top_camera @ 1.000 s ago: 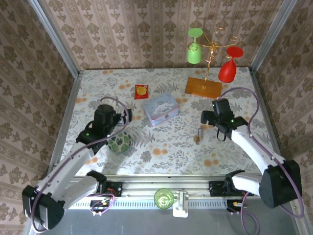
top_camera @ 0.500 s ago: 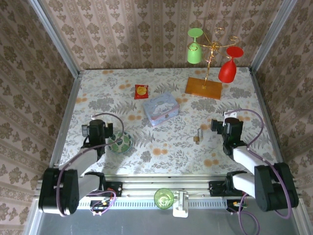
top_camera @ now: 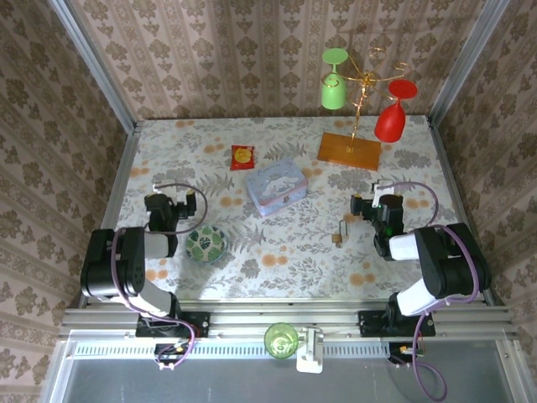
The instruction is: Unlock a padlock with a key
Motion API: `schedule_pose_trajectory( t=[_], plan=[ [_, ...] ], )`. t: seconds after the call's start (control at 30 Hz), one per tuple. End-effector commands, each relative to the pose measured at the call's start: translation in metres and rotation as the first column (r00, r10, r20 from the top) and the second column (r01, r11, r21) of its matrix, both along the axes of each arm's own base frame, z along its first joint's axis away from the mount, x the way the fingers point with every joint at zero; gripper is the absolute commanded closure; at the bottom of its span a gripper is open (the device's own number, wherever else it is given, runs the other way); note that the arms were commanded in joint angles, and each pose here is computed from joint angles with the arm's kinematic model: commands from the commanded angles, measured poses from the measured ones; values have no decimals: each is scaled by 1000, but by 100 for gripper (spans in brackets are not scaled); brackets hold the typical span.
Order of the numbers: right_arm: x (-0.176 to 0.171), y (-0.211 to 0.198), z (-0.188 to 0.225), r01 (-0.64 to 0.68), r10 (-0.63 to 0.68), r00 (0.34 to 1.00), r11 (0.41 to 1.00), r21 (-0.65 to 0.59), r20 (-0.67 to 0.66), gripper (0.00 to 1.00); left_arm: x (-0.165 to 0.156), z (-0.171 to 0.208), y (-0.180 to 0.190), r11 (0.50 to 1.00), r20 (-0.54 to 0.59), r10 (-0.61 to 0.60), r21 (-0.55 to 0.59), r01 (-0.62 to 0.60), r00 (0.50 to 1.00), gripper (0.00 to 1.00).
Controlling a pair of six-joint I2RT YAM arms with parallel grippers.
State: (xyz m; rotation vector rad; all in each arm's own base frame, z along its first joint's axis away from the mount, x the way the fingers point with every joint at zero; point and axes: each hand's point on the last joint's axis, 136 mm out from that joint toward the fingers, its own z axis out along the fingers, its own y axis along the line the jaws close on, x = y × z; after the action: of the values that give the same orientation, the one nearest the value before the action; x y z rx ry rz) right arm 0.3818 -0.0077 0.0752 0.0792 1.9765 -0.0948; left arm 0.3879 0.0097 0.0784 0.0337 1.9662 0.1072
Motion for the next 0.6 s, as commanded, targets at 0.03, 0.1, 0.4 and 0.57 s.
schedule_pose_trajectory(
  t=[0.03,0.1,0.4,0.57],
  plan=[
    [19,1,22,-30,29,998,999,30,55,0,12,17,-7,999,61,-42,-3,42,997,0],
    [19,1,22,-31,29,998,999,29,53,0,13,18,-8,999,65,-44,5,44,997,0],
    [18,1,22,-31,29,998,999,29,56,0,13,17,-16,997,56,-78,22,77,995,0],
    [18,1,23,-30,28,998,999,28,56,0,14,17,-19,995,52,-101,19,100,994,0]
  ],
)
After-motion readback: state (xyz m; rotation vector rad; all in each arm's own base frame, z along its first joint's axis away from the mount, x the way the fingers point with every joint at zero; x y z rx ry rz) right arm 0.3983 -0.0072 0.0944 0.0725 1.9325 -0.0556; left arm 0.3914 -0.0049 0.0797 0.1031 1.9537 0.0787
